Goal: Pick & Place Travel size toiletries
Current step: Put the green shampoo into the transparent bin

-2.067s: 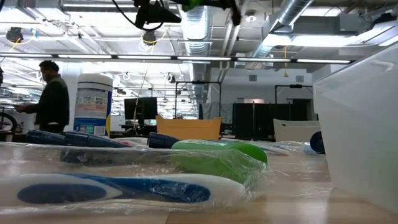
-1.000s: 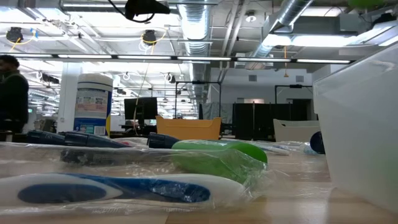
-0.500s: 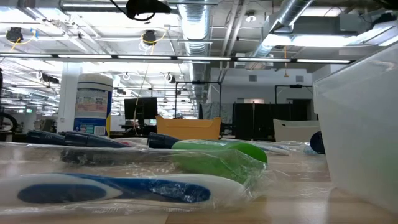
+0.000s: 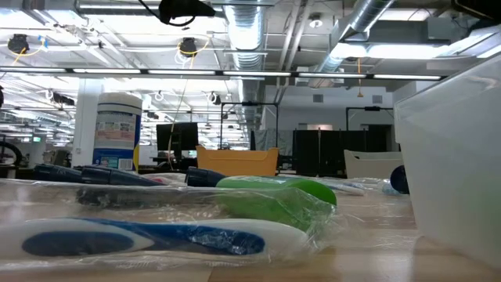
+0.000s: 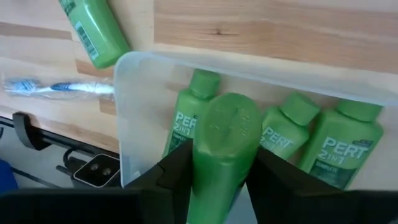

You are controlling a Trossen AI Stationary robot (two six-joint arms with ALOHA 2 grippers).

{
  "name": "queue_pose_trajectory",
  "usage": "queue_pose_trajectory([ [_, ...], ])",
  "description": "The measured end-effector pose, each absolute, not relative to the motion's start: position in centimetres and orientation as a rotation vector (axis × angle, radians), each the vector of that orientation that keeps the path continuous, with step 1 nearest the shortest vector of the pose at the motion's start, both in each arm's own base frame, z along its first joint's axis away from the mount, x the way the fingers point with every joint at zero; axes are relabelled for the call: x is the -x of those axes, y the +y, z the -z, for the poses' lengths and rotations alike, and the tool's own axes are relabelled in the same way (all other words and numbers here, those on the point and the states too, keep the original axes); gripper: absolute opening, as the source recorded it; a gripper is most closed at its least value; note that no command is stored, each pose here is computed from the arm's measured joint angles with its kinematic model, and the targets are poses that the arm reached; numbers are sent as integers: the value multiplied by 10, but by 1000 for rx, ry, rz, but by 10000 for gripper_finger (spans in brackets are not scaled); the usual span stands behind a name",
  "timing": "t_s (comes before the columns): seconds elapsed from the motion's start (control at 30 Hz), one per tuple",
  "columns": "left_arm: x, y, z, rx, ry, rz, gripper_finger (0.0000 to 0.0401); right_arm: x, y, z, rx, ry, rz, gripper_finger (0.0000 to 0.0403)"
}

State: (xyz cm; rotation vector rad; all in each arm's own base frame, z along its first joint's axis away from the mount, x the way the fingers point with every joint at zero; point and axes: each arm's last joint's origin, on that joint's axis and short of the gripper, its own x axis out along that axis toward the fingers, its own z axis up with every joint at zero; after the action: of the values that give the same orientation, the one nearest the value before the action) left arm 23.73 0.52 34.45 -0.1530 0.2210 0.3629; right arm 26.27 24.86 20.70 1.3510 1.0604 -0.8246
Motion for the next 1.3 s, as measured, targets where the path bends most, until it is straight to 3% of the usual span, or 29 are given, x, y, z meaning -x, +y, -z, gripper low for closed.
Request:
queue_pose_trajectory([
  [0.4, -238, 4, -344, 123, 231, -330, 276, -264, 247, -207, -1333, 1064, 820, 207],
  [0.7, -255, -7, -327, -43, 337, 71, 276, -265, 247, -212, -1279, 1081, 724, 204],
  [1.0, -299, -20, -276, -80, 448, 483, 276, -267, 252, -225, -1344, 1056, 612, 203],
  [1.3, -336, -36, -221, -126, 483, 675, 274, -262, 259, -235, -1334, 1056, 503, 201],
])
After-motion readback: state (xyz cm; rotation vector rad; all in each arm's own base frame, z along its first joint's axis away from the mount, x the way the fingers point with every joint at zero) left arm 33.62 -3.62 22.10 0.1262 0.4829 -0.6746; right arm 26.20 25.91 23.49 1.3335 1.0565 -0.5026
